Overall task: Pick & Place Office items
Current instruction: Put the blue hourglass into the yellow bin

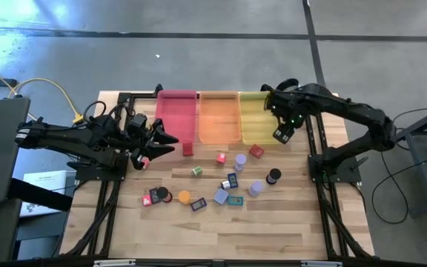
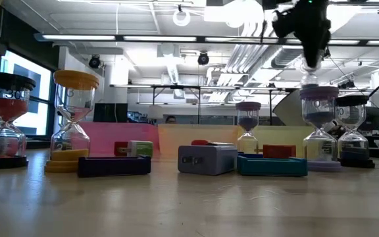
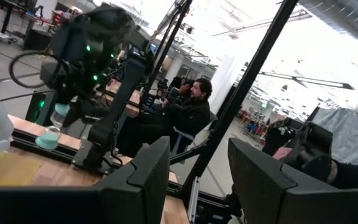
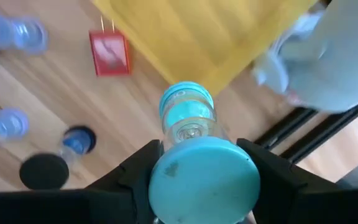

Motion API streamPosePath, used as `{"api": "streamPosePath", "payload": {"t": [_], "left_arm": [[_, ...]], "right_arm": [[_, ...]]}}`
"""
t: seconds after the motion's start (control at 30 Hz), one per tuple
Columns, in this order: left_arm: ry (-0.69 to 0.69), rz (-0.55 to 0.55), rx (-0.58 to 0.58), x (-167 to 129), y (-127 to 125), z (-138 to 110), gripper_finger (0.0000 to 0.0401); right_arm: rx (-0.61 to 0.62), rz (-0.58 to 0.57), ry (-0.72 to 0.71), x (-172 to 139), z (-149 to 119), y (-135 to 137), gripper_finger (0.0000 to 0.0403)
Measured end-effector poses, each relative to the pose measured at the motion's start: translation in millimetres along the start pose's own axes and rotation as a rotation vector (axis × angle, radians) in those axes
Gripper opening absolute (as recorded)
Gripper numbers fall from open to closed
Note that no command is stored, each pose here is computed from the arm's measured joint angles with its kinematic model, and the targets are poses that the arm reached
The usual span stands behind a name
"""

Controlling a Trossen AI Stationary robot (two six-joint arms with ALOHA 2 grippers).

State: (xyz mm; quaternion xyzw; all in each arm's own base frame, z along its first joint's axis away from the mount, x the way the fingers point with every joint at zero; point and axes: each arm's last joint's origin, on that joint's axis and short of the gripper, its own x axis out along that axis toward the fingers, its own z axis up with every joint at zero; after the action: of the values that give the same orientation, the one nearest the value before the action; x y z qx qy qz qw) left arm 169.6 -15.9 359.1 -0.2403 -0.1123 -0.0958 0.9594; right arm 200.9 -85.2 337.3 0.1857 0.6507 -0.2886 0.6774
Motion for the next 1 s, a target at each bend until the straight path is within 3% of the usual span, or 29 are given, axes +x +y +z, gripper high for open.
{"api": "streamPosePath", "payload": {"t": [0.27,0.57,1.0], "left_arm": [[0.000,0.000,0.000,0.0,0.0,0.0,0.0159],[0.014,-0.027,-0.002,0.0,-0.8,-0.4,0.0159],[0.031,-0.028,-0.006,0.0,-0.4,-1.8,0.0159]], "right_arm": [[-0.085,-0.005,-0.009,-4.1,47.4,8.6,0.0182],[-0.041,-0.029,0.006,11.9,113.1,-12.1,0.0182],[-0.002,0.000,0.031,78.6,173.4,-35.5,0.0182]]}}
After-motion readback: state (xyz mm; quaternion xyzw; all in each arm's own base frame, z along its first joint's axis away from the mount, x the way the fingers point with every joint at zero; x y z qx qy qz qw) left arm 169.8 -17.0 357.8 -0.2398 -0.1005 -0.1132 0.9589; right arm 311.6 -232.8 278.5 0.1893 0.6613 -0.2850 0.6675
